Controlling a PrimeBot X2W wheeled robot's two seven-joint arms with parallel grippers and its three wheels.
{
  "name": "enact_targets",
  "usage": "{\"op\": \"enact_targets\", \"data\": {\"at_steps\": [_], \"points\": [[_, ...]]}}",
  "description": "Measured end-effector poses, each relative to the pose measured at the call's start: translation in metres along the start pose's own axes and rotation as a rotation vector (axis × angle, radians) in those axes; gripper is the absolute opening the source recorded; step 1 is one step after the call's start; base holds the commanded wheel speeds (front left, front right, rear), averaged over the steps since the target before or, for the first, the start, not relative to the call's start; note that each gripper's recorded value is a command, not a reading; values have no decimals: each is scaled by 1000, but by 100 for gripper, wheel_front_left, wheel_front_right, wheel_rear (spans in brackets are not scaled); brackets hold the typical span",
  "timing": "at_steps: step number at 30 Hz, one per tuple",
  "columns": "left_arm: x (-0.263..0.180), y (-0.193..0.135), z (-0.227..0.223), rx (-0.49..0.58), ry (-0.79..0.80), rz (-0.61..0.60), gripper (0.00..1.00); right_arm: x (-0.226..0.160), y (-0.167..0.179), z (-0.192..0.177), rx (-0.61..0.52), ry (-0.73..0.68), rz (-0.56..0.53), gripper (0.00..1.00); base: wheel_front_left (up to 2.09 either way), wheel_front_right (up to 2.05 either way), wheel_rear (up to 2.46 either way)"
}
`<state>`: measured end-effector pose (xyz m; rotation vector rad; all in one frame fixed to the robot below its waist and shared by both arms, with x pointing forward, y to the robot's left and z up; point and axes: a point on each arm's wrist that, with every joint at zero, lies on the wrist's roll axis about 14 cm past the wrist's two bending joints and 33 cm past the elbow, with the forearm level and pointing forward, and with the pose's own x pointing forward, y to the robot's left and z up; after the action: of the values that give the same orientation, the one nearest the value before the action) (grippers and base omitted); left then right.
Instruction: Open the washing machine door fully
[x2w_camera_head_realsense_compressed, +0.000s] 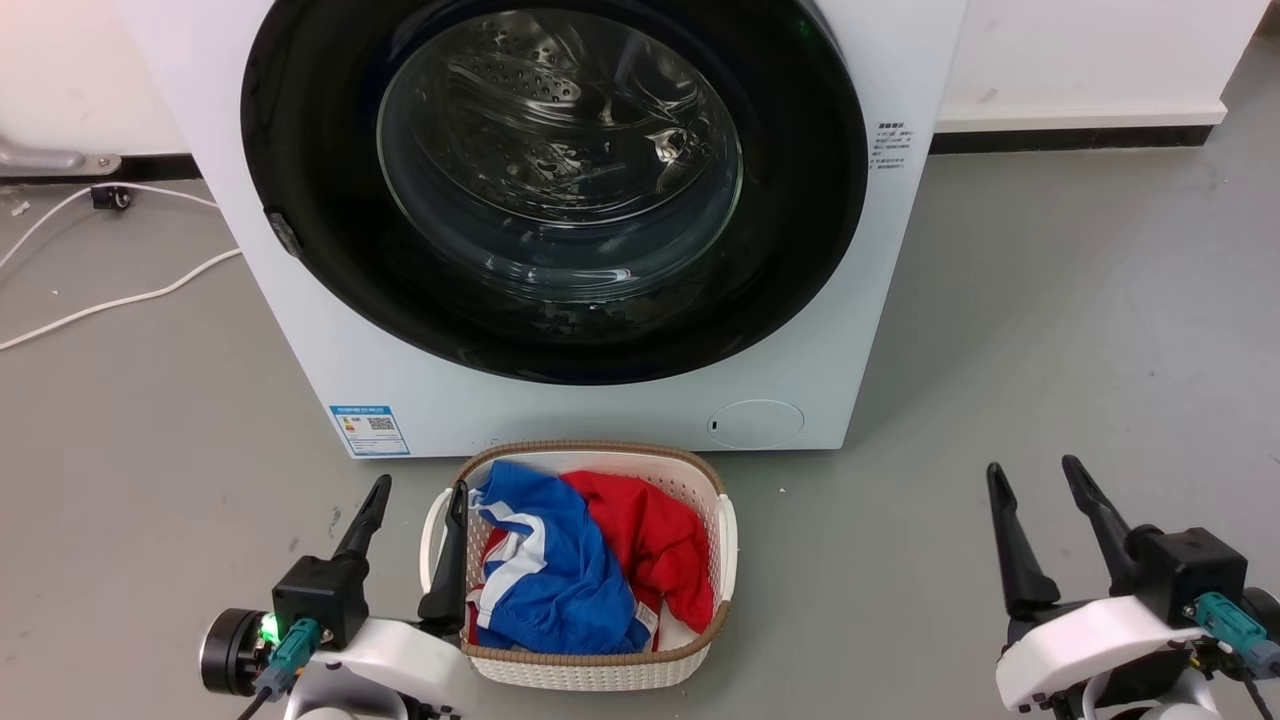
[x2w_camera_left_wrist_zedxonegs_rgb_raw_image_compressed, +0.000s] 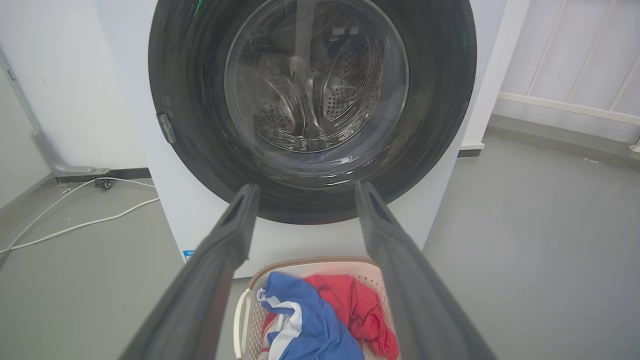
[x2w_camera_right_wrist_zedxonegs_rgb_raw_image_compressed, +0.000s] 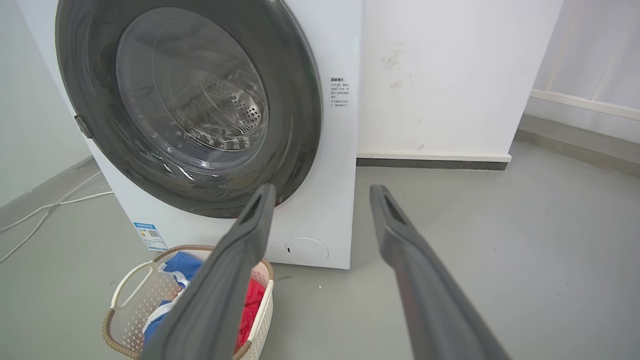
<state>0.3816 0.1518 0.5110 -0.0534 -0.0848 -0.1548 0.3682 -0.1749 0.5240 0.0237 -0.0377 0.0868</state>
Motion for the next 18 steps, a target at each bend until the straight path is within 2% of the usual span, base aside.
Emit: {"op": "enact_targets", "data": {"at_steps": [6, 9, 18], "points": [[0, 1, -1, -4, 4, 8, 100, 2, 0, 1, 36, -7, -2, 0, 0, 0, 0], [0, 2, -2, -6, 4, 12, 100, 3, -4, -3, 90, 6, -16, 0, 0, 0, 0], [11, 3, 1, -19, -12, 19, 100, 22, -41, -9, 261, 2, -132, 0, 0, 0, 0]]}}
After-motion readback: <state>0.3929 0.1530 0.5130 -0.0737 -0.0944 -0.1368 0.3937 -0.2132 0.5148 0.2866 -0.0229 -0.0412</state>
